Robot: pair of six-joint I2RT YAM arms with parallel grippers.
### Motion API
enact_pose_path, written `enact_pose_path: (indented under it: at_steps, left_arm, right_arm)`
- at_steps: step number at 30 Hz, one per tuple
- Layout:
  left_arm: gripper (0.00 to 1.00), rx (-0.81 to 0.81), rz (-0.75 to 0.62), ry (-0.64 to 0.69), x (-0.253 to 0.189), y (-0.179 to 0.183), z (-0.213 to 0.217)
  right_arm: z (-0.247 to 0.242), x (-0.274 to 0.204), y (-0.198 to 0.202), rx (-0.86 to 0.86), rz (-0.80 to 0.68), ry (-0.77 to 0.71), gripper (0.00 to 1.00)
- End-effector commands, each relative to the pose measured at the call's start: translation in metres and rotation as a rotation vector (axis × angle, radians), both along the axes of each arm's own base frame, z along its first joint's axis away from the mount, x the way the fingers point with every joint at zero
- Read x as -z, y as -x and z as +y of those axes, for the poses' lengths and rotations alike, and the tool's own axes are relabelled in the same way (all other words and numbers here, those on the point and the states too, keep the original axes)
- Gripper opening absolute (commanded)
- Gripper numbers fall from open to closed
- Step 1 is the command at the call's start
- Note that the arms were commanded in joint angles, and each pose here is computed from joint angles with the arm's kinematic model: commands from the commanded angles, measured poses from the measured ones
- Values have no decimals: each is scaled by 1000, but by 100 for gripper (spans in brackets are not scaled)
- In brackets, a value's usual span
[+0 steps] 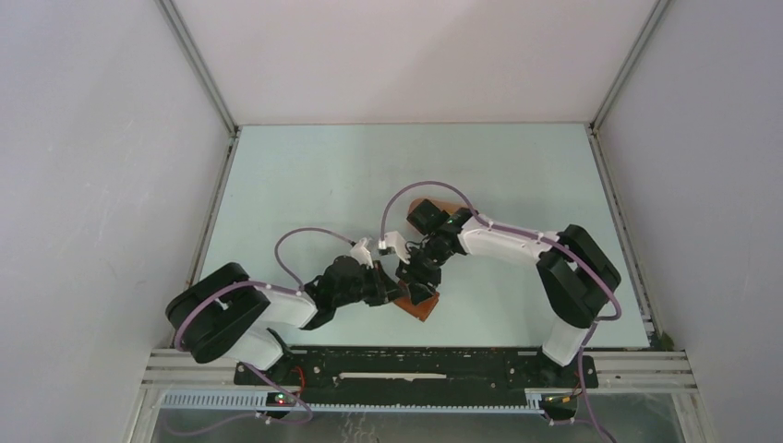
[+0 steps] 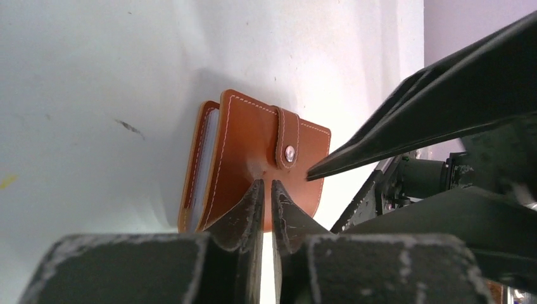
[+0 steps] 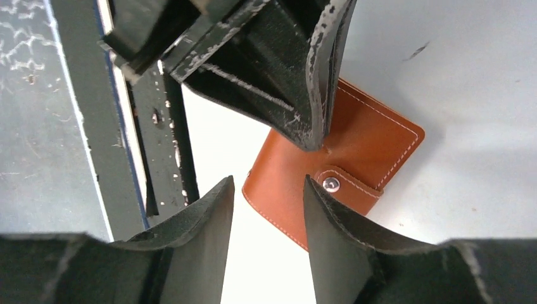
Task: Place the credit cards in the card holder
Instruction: Close the card holder at the center of the board.
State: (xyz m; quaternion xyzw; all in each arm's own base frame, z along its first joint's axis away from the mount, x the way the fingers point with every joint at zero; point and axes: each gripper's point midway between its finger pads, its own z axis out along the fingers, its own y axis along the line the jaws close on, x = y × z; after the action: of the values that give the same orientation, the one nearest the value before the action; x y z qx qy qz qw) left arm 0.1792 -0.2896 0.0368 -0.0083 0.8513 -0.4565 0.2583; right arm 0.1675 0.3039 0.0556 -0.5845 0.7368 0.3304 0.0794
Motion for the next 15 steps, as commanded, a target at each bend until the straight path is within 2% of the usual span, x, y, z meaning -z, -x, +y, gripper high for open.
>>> enact_pose_path:
  at_steps: [1,5,15]
  left_arm:
    - [15,-8,5,-88,13,8,17]
    - [22,-22,-18,-112,6,7,24]
    - [31,-52,-118,-157,-20,3,41]
  right_arm:
    - [1,-40,-2,-21,-36,-121,54]
    - [-3,-54,-1,-35,-48,-162,57]
    - [-9,-73,-2,-55,-70,-224,60]
